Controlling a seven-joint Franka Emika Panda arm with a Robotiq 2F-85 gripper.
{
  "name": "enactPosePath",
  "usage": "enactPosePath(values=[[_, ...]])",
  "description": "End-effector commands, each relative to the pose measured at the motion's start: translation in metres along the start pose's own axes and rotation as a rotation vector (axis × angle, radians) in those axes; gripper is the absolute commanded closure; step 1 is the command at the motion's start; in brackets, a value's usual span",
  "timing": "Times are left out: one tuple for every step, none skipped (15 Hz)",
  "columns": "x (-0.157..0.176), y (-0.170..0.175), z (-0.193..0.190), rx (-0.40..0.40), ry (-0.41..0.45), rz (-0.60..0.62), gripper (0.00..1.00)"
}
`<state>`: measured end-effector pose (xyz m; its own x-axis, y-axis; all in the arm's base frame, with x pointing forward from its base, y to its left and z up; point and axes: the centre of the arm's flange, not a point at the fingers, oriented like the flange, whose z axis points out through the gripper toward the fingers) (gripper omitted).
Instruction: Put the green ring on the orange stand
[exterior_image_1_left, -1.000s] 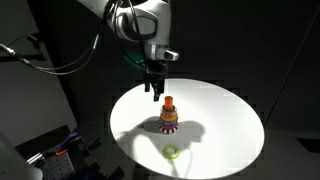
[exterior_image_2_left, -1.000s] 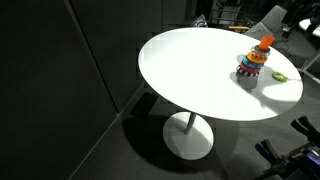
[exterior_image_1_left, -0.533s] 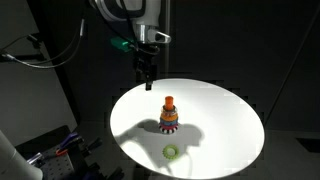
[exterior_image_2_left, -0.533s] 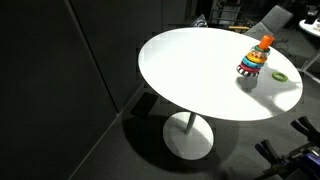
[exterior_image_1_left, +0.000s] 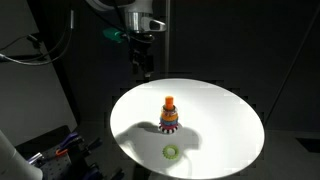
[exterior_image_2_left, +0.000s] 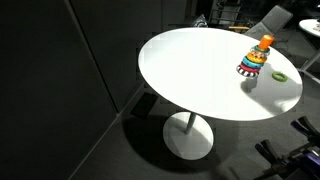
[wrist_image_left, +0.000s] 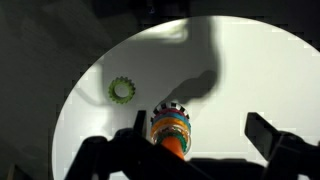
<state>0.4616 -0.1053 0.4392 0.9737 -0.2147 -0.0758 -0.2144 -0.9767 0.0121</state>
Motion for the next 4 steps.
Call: enactPosePath(values=[[0.0004,0.0000,0.0014,0.000,-0.003,0.000,0.00],[0.0009,-0.0001,0.0028,-0.001,-0.006,0.000,0.00],[0.0011,-0.0001,0.0036,-0.001,-0.008,0.000,0.00],[0.0011,-0.0001,0.0035,-0.001,-0.008,0.000,0.00]])
